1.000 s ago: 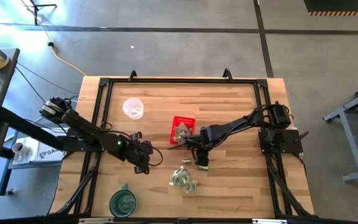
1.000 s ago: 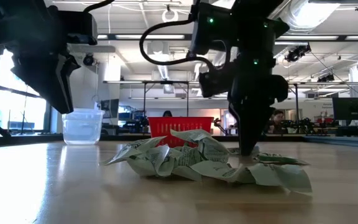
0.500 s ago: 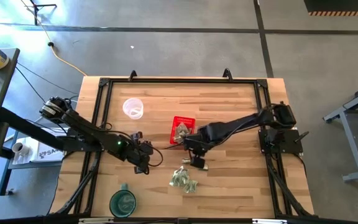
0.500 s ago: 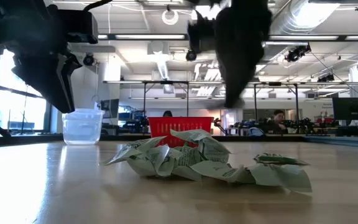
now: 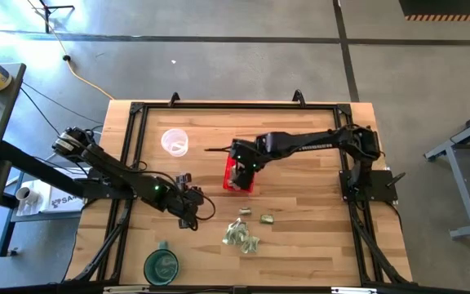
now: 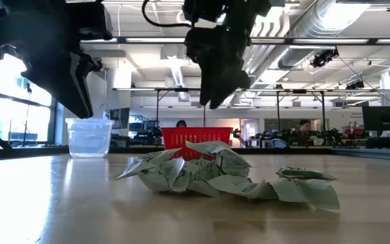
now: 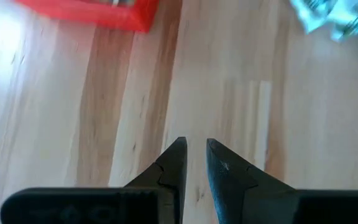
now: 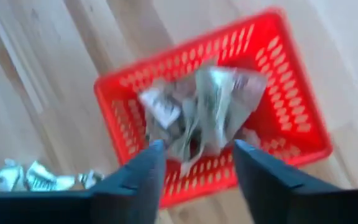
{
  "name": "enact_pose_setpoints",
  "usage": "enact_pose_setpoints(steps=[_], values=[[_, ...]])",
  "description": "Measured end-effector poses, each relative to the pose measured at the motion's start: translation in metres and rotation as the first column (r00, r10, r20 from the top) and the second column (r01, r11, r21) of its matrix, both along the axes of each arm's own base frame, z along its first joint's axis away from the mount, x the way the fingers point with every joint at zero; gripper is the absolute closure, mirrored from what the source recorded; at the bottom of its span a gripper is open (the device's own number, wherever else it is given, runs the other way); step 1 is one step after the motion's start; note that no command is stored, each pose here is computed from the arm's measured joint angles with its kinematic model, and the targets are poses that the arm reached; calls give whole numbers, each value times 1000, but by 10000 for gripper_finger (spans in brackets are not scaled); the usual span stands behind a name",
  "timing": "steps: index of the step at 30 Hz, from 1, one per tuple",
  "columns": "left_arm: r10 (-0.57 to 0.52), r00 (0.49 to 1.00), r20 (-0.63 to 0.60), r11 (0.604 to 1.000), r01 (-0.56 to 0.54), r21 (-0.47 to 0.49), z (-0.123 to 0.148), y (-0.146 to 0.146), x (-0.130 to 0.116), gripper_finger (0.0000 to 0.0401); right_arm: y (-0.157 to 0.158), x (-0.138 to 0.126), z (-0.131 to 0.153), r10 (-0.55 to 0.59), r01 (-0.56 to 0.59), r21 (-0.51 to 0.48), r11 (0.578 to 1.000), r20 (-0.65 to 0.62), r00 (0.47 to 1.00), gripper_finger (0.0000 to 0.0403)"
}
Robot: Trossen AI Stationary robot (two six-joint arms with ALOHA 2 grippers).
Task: Pick and place Stevia / Truvia into bins
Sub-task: Put the truvia packet into the red basket
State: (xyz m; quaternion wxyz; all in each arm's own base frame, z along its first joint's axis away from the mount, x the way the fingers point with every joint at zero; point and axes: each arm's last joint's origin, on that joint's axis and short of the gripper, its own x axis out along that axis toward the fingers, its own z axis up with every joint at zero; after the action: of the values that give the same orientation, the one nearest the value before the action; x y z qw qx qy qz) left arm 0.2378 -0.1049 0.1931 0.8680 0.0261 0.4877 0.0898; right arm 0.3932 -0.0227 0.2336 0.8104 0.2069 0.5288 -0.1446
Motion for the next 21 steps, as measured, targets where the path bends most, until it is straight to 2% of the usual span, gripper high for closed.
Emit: enact_pose_setpoints(steps=[2,5,8,10,15,18,21], values=[[-32,999,27,999,31,5,0,-2,4,304,9,-3,0,19,-19,-1,1000,-31,999,181],[-135,987,84,990,131,46,0,-6,14,304,35,-12,2,83,-93,-94,991,-108,991,133],[-244,958,150,967,229,109,-3,-12,27,299,65,-25,2,106,-142,-174,975,-202,974,102],[-256,938,234,966,238,103,-3,-14,40,282,82,-36,1,93,-143,-172,975,-271,958,90],[-255,927,276,967,249,57,-19,-5,61,205,118,-67,-12,-15,-53,-175,983,-366,931,83],[-283,924,256,959,281,45,-25,5,77,162,136,-89,-16,-102,43,-170,985,-358,928,82],[-332,908,256,941,339,18,-25,12,92,137,148,-113,-20,-196,142,-173,975,-351,916,82]])
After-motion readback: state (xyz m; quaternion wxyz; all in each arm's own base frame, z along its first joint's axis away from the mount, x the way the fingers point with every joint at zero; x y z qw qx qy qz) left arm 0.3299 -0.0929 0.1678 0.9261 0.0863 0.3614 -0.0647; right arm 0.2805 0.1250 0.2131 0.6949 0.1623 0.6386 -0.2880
